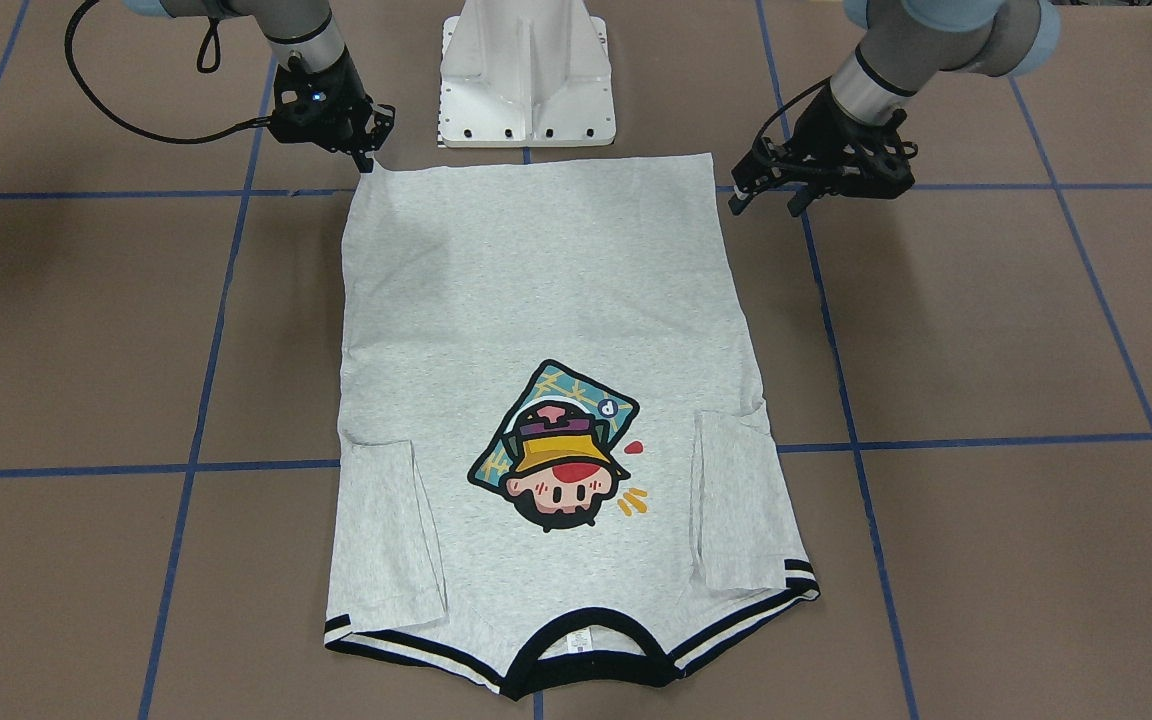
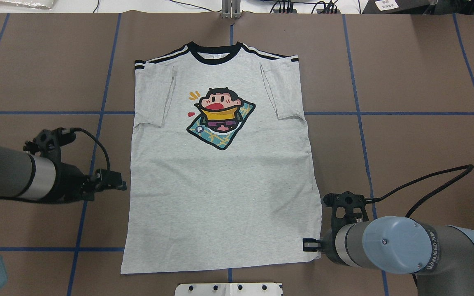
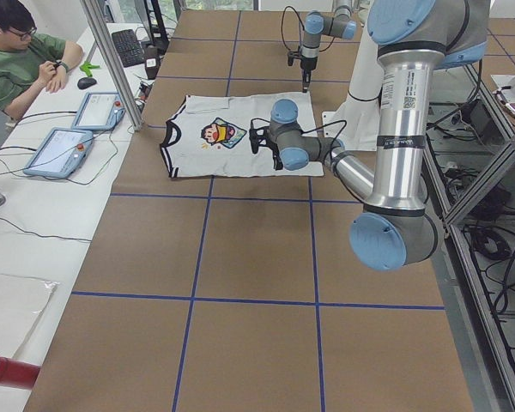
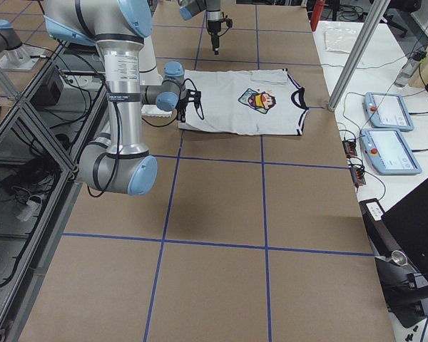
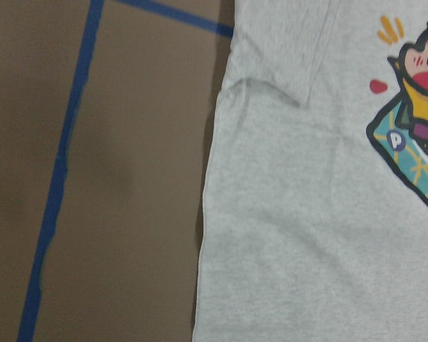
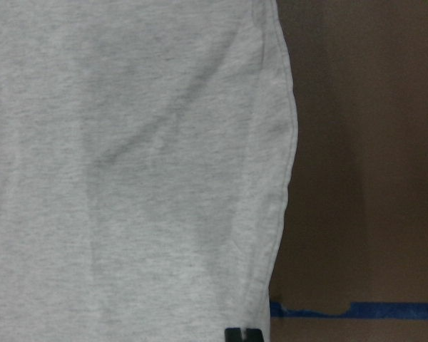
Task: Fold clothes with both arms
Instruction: 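Lower both grippers to the hem corners nearest the robot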
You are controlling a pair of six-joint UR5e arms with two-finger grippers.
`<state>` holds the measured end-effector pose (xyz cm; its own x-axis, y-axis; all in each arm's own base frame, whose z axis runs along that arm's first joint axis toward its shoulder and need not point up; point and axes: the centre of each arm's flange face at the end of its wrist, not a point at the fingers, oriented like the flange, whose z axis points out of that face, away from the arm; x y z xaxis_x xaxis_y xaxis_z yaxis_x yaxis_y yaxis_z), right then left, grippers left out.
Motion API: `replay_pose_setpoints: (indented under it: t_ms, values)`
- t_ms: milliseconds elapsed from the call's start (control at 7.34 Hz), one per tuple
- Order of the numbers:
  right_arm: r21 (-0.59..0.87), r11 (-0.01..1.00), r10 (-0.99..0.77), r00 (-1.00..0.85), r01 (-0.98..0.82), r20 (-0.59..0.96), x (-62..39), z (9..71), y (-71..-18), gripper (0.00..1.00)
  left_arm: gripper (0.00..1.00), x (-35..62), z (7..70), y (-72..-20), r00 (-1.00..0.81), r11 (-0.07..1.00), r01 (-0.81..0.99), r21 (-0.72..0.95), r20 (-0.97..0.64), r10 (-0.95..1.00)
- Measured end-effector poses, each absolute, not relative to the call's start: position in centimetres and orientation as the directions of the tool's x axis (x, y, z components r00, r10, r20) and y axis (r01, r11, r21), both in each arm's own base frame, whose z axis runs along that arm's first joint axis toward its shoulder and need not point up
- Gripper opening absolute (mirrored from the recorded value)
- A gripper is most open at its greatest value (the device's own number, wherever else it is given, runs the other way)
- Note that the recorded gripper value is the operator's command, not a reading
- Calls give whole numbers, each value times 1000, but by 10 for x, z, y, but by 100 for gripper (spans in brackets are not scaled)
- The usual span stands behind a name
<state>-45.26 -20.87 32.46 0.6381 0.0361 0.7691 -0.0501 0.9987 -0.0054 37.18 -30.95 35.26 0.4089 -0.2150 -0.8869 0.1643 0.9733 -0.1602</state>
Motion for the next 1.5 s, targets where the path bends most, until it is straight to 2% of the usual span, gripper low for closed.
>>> replay_pose_setpoints:
  t_ms: [273, 681, 1499]
  values:
    - [-4, 999, 33, 630, -48, 776, -454, 320, -208, 0, 96, 417, 350, -245, 414, 956, 175, -236, -863, -289]
    - [-3, 999, 30, 623, -45, 782, -458, 316, -207, 0, 94, 448, 361, -198, 487, 945, 186, -268, -810, -325]
    - [-2, 999, 29, 625, -43, 780, -460, 318, -207, 0, 68, 465, 380, -177, 579, 944, 200, -261, -746, -329]
